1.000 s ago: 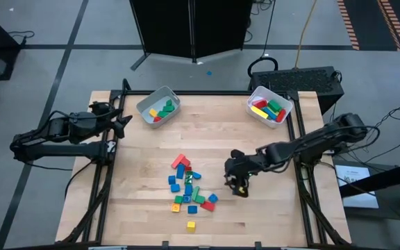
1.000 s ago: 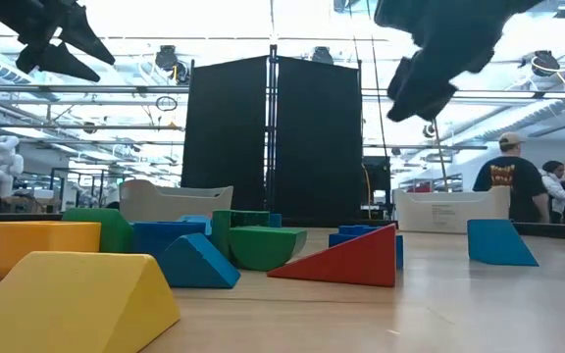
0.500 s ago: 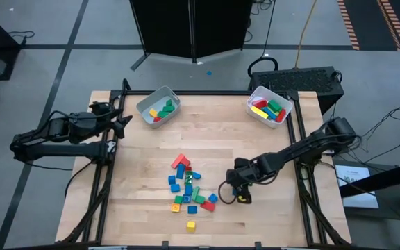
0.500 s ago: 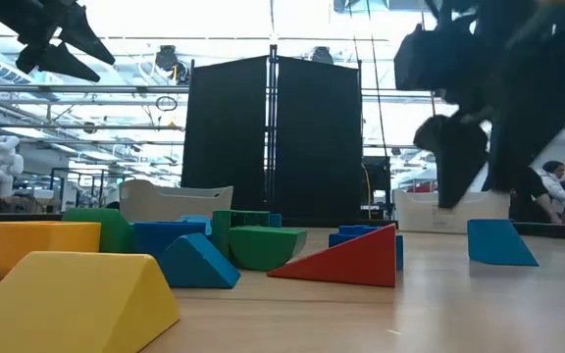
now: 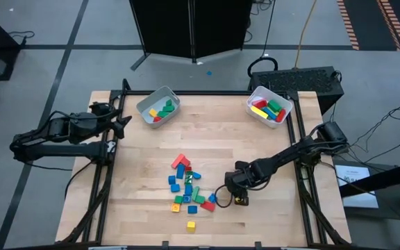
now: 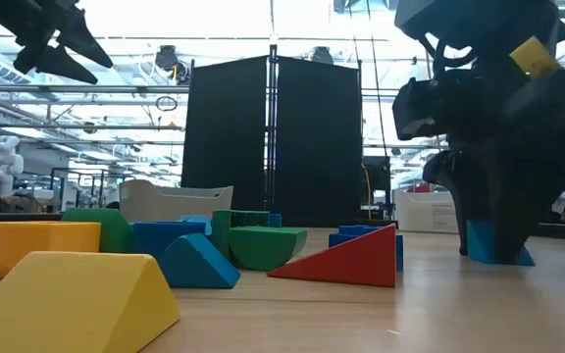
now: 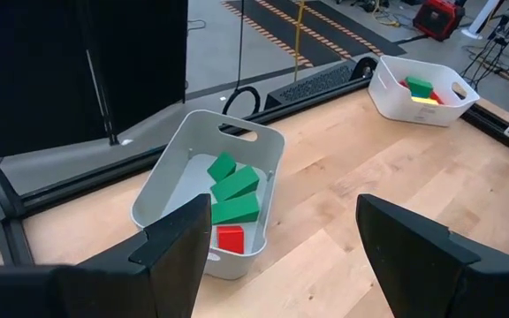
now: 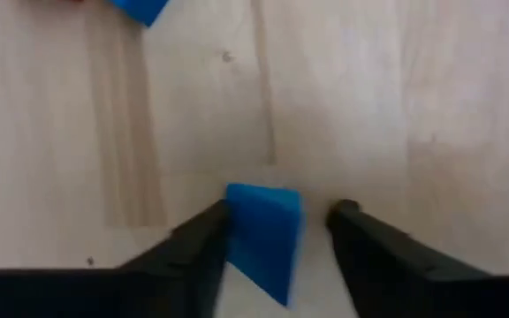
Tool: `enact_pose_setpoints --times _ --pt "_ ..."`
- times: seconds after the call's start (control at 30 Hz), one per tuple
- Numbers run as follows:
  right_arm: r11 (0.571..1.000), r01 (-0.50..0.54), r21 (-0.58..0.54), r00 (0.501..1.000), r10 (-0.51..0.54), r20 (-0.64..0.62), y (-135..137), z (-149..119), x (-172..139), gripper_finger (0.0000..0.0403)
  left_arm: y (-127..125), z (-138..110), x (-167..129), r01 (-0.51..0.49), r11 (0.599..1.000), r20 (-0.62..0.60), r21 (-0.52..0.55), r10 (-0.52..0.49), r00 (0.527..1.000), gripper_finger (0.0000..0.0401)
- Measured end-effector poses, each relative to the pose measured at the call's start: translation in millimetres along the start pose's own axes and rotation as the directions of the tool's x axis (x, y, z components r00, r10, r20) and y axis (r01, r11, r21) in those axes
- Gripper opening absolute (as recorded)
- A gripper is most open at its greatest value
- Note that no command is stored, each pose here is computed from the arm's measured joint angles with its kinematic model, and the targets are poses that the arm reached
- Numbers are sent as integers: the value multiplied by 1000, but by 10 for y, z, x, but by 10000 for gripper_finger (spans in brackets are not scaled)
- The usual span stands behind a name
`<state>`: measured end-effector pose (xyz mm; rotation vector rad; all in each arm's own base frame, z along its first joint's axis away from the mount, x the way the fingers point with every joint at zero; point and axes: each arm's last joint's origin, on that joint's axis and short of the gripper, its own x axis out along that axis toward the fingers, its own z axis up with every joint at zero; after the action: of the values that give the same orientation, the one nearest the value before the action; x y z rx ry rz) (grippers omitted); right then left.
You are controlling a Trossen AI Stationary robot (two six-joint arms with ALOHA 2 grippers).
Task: Sort blocks by size
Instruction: Put the triangular blue block into the gray bin
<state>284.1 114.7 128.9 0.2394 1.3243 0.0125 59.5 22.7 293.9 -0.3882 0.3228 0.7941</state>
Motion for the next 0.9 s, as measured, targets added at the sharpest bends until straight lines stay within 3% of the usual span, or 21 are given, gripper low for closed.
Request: enact_pose_setpoints --times 0.13,0.2,0.43,0.57,0.77,0.9 --pt "1000 12 12 1000 -12 0 -6 -8 -18 67 1 0 0 -2 1000 1 3 2 1000 281" --pt "1000 -1 17 1000 1 -2 -1 -4 -21 32 1 0 0 -2 1000 1 4 2 1000 281" --pt "999 8 41 1000 -9 24 -18 95 -89 32 3 1 0 -8 1000 4 7 8 1000 281" --pt "995 105 4 988 -104 114 -104 318 -251 4 3 1 0 -8 1000 4 8 8 1000 281" --pt "980 197 6 947 -192 256 -426 765 -540 5 4 -1 0 -9 1000 3 8 9 1000 281" --pt "964 265 23 885 -253 392 -748 1105 -800 5 4 -1 0 -9 1000 3 8 9 1000 281"
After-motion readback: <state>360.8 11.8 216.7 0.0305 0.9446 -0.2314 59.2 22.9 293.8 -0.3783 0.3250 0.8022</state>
